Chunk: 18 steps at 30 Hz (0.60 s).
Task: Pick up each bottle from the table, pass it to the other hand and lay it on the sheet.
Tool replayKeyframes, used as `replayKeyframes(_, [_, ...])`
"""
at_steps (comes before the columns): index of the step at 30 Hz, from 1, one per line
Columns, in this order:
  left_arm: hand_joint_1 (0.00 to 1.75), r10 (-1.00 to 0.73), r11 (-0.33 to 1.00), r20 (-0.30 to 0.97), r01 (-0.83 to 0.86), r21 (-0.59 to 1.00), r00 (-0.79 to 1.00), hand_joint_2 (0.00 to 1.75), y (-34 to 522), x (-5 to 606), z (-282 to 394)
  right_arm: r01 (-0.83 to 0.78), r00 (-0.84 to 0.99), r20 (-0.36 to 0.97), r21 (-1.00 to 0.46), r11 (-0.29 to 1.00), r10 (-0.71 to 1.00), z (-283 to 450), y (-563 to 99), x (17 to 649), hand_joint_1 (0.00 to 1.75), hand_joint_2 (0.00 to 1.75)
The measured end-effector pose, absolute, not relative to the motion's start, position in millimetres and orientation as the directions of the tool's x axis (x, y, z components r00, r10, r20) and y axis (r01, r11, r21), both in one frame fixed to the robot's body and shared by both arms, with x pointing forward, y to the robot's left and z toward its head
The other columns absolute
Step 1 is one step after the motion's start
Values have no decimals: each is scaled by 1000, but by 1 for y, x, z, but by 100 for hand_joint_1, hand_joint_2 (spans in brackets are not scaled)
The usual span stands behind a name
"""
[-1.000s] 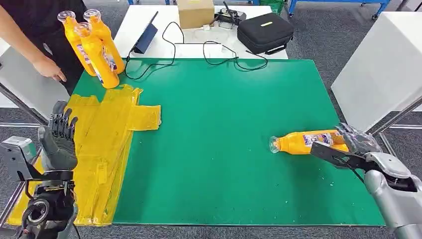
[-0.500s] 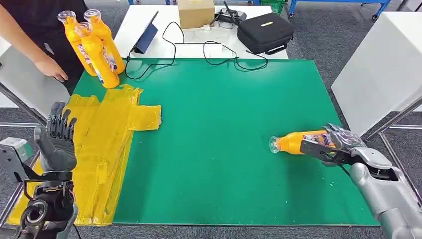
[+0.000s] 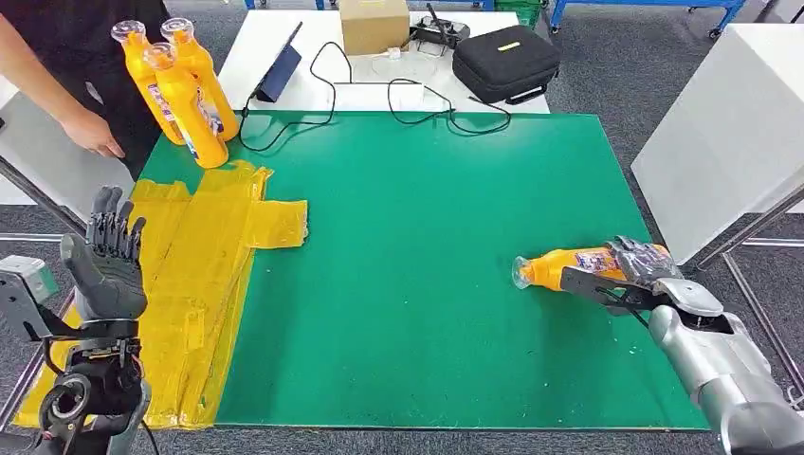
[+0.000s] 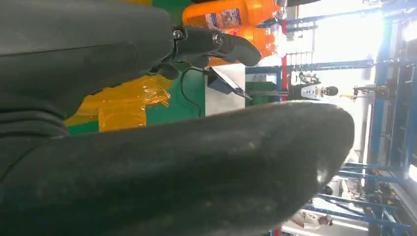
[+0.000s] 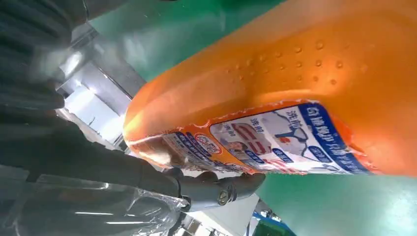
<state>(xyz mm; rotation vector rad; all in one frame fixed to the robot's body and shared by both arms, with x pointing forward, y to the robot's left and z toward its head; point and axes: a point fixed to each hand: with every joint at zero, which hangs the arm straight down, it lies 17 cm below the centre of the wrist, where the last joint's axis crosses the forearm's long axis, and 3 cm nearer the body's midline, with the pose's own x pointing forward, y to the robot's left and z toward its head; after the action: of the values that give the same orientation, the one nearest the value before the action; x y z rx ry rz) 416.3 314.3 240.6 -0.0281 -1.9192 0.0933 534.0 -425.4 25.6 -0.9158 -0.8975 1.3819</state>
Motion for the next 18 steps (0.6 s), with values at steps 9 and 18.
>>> replayKeyframes(9, [0,89,996,935,2,-95,-342,0,305,425,242,-450,-5,-65,-891,-60,998,12,-429,531,175,175])
replayKeyframes(18, [0,102,994,933,13,-105,-344,0,300,429,241,-546,-53,-82,-832,-98,995,-13,-424,515,175,175])
